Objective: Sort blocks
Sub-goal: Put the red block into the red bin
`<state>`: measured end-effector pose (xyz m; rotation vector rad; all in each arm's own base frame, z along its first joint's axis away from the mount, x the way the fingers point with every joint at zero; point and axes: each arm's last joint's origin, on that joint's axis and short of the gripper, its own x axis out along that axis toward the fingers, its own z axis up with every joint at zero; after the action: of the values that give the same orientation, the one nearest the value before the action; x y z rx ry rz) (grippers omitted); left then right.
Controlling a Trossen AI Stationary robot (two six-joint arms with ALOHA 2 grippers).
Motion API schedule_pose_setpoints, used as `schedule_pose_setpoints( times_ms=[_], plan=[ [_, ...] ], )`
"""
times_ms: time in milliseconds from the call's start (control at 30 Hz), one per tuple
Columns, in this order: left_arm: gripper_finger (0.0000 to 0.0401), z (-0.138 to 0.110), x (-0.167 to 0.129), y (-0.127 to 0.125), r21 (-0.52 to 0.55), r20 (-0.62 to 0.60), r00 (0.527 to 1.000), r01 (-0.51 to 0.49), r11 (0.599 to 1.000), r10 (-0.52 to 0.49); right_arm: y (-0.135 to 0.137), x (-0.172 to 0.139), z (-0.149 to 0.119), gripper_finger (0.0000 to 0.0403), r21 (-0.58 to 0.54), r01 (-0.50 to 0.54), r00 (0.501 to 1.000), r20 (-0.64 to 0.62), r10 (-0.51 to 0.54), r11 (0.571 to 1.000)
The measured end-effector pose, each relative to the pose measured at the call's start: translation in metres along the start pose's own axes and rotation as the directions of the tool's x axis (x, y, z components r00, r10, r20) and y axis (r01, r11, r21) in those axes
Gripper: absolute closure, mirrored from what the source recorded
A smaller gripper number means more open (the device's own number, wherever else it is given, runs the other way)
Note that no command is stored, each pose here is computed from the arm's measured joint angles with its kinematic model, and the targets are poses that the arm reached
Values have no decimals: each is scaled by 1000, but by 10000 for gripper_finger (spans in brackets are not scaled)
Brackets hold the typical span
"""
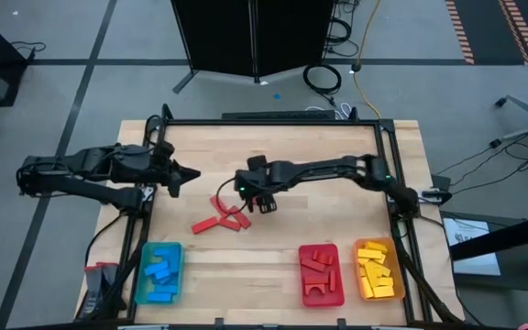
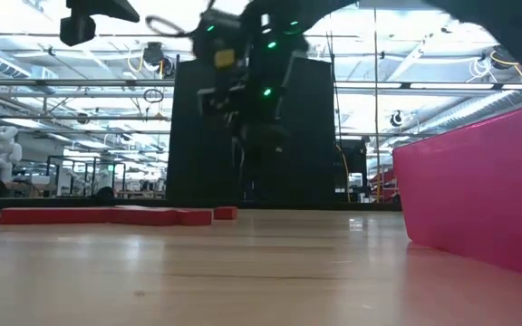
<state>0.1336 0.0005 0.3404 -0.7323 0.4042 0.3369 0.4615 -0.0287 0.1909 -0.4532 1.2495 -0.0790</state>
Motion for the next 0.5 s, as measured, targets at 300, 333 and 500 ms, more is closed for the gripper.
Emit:
schedule_pose_setpoints(
  times_ms=[300,333,500],
  plan=[
    [401,-4,0,3,13,-35,999,-30,999,31,0,34,17,78,-49,-228,964,-153,218,972],
    [401,-4,0,4,16,-41,998,-39,999,39,1,36,16,78,-59,-238,960,-167,225,970],
    [401,-5,0,5,27,-33,997,-68,997,69,2,43,17,78,-188,-239,965,-157,211,953]
  ],
)
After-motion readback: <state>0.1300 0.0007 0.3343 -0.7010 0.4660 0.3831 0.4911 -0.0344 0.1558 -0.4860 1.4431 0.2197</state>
